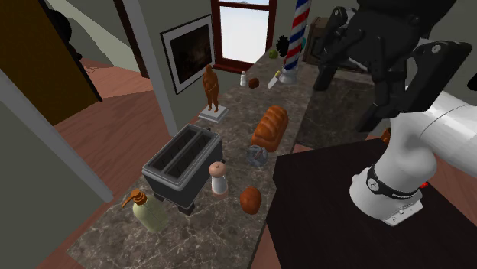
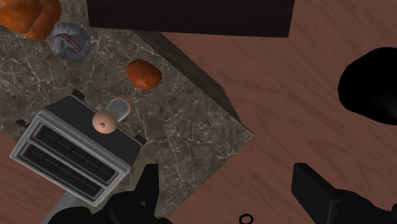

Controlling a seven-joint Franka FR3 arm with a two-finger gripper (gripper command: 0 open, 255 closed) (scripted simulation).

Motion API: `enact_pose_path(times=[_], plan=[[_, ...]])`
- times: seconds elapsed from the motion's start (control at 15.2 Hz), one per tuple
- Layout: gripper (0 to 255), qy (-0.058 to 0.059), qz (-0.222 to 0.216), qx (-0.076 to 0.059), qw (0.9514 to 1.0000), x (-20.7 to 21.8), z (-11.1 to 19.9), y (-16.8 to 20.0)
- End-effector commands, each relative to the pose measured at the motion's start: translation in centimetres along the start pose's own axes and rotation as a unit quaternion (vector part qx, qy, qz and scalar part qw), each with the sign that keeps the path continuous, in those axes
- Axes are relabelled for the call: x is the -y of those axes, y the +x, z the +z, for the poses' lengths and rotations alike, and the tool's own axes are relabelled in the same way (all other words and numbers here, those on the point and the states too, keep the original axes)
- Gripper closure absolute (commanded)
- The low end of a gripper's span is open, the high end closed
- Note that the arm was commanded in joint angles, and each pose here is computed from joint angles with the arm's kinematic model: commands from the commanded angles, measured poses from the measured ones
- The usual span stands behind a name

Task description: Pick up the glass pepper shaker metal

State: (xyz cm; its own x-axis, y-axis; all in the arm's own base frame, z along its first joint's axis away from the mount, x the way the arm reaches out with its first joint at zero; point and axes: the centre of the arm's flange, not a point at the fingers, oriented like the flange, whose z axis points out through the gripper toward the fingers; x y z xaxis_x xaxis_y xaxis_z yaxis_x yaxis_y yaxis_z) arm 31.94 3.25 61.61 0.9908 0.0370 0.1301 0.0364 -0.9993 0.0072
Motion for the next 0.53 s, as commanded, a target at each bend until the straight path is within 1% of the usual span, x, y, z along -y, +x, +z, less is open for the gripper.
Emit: enact_pose_path(times=[0.0, 0.46], plan=[[0, 0.0, 0.0, 0.0, 1.0, 0.0, 0.0, 0.0], [0, -0.01, -0.002, 0.01, 0.9999, -4.1, 7.8, 2.6]])
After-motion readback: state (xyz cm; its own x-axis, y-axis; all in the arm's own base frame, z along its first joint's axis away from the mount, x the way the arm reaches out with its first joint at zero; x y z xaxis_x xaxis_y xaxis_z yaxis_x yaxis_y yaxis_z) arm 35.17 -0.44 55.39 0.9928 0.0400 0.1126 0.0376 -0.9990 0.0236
